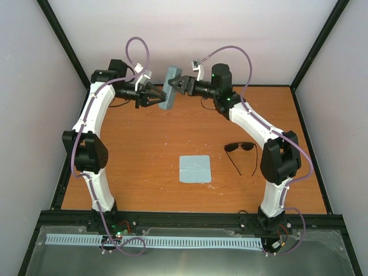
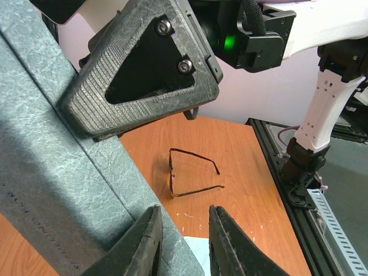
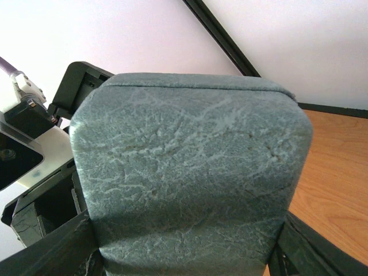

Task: Organize the sunglasses
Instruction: Open the sunglasses case.

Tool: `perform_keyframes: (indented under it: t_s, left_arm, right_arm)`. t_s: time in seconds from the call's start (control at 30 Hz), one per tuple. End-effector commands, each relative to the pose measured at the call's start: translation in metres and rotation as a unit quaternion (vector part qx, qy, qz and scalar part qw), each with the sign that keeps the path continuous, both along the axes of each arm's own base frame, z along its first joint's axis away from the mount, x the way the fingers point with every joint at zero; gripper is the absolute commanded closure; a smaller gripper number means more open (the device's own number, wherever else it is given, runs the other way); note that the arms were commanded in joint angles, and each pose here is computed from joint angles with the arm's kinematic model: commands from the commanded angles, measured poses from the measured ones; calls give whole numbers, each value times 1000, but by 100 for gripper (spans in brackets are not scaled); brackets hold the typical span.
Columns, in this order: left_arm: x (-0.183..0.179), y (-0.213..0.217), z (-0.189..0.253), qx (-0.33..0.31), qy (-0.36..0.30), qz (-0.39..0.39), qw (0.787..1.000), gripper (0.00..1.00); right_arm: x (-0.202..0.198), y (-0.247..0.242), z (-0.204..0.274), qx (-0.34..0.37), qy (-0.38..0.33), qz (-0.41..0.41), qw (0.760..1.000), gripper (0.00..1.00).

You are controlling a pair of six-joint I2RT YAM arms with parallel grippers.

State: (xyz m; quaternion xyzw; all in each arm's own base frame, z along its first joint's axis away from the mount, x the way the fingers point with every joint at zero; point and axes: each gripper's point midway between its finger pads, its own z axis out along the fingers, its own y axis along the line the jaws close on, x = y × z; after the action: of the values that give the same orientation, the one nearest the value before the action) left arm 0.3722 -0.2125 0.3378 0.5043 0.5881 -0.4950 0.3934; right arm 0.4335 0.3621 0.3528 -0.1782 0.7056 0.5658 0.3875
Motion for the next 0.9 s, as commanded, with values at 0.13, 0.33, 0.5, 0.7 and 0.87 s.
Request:
perform_keyframes:
  t_s: [0.13,0.33,0.5,0.7,0.87]
  left_arm:
    - [10,0,-27,30,-1,4,1000,75]
    - [21,6,-42,49,-4,20,999,75]
    - [26,10,-52,56,1,28,998,76]
    - [33,12,-61,68,-1,37,997,76]
    - [41,13,-65,80,-7,45,996,76]
  right_arm:
    - [-44,-4,50,39,-60,65,995,97]
    - [-68,-8,60,60,-64,100,991,97]
    - [-87,-13,71,70,-71,120,988,97]
    - [-104,-17,79,75,-74,138,985,97]
    - [-108,-21,77,63,-72,126,987,97]
